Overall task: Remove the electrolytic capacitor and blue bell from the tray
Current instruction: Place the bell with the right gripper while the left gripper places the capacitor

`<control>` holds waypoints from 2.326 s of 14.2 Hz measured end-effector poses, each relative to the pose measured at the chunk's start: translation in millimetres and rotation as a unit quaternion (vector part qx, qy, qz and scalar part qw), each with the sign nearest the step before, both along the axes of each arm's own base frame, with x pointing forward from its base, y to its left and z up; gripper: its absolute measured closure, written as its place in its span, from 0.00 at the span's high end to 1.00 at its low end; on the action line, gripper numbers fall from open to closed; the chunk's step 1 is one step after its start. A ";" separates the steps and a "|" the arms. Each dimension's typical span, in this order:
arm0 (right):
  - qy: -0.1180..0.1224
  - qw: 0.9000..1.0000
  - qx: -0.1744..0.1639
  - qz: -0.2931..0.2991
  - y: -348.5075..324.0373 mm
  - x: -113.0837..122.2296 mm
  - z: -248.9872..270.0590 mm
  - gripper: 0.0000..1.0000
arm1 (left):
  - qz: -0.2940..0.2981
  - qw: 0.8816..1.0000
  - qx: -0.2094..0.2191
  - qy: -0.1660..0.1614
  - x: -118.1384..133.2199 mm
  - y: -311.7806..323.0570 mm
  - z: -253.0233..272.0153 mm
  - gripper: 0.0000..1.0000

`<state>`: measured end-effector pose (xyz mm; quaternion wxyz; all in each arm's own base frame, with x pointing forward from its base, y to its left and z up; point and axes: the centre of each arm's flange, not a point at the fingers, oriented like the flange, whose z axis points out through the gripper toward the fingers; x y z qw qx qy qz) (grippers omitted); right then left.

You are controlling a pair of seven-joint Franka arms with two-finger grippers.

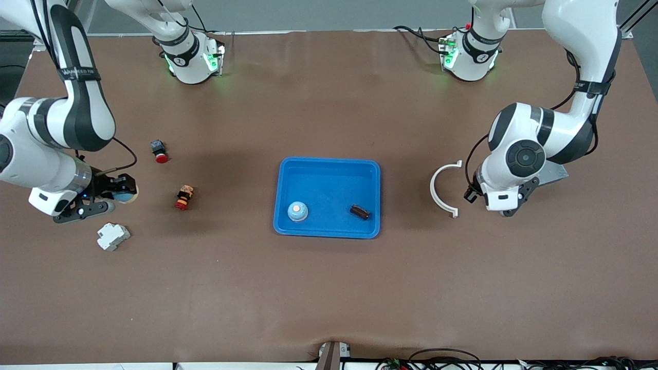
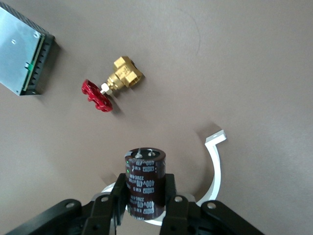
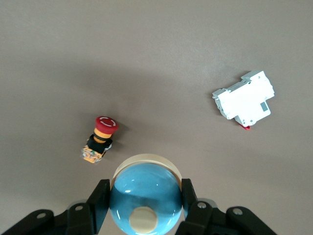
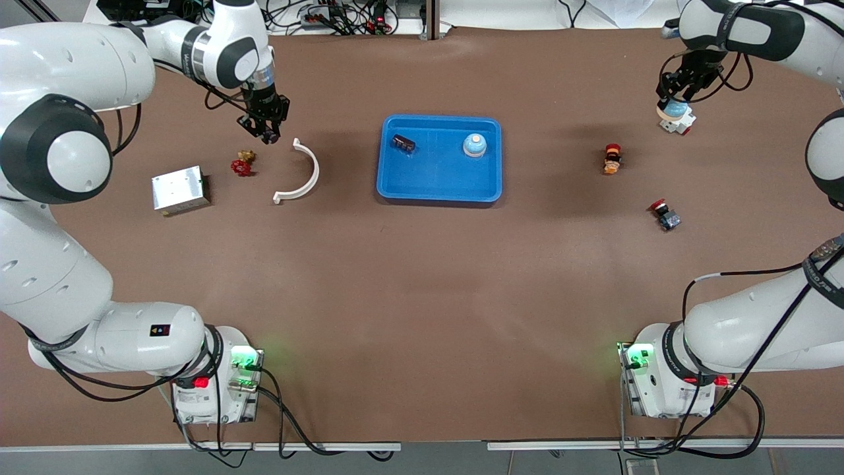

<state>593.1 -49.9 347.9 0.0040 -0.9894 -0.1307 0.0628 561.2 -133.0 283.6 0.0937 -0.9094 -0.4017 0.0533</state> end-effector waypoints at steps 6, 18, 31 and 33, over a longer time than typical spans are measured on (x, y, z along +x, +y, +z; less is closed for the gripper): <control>0.007 1.000 -0.001 0.009 0.8 1.4 -61.2 0.63 | 0.002 1.000 -0.013 -0.011 -8.6 6.2 -31.0 0.34; 0.013 1.000 0.002 0.022 -14.3 -2.0 -121.7 0.63 | -0.026 1.000 -0.007 -0.011 -21.6 22.2 -97.3 0.34; 0.020 1.000 0.001 0.024 -13.6 -4.0 -152.7 0.63 | -0.012 1.000 0.019 -0.015 3.3 26.2 -47.1 1.00; 0.019 1.000 0.001 0.024 -13.6 -3.9 -152.7 0.63 | 0.011 1.000 0.016 -0.016 11.2 10.8 -22.4 1.00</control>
